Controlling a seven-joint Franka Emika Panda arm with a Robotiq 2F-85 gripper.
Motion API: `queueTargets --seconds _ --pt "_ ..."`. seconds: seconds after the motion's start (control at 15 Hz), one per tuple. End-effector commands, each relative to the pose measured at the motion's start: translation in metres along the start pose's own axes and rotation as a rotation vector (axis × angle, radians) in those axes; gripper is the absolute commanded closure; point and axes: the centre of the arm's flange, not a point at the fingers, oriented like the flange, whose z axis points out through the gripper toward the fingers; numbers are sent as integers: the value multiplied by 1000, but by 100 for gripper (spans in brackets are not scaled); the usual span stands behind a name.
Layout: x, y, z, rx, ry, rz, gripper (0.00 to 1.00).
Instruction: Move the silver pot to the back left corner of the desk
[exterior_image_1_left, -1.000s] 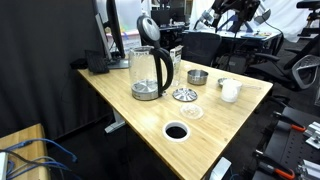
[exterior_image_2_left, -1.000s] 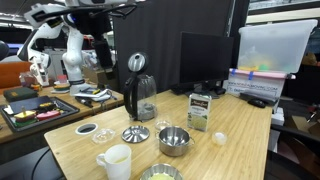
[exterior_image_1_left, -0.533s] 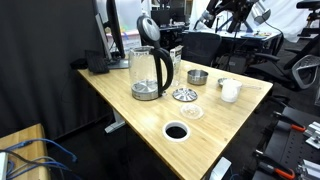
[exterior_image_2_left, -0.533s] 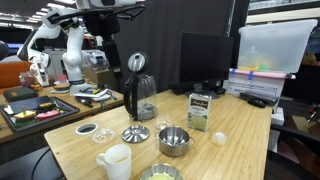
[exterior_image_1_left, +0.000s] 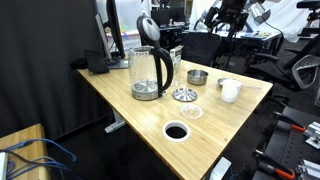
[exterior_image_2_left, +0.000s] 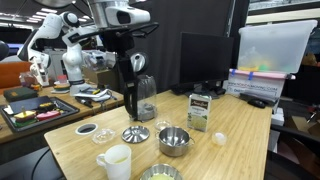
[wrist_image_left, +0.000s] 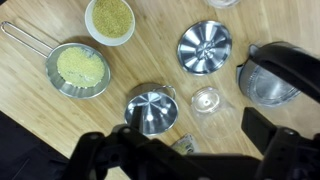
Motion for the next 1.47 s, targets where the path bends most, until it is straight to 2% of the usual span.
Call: queueTargets --seconds 0.0,0.33,0.4,0.53,0.93,1.0,1.4 --pt "44 -6 31 -68 39 65 0" --pt "83 -1 87 -118 -12 183 0" --pt "65 4 75 -96 -13 147 0" --pt "75 6 91 -114 -28 172 0" --pt "78 4 88 -109 -20 177 0" --pt "82 4 92 -141 -12 211 0" --pt "103 18 129 -133 -67 362 0"
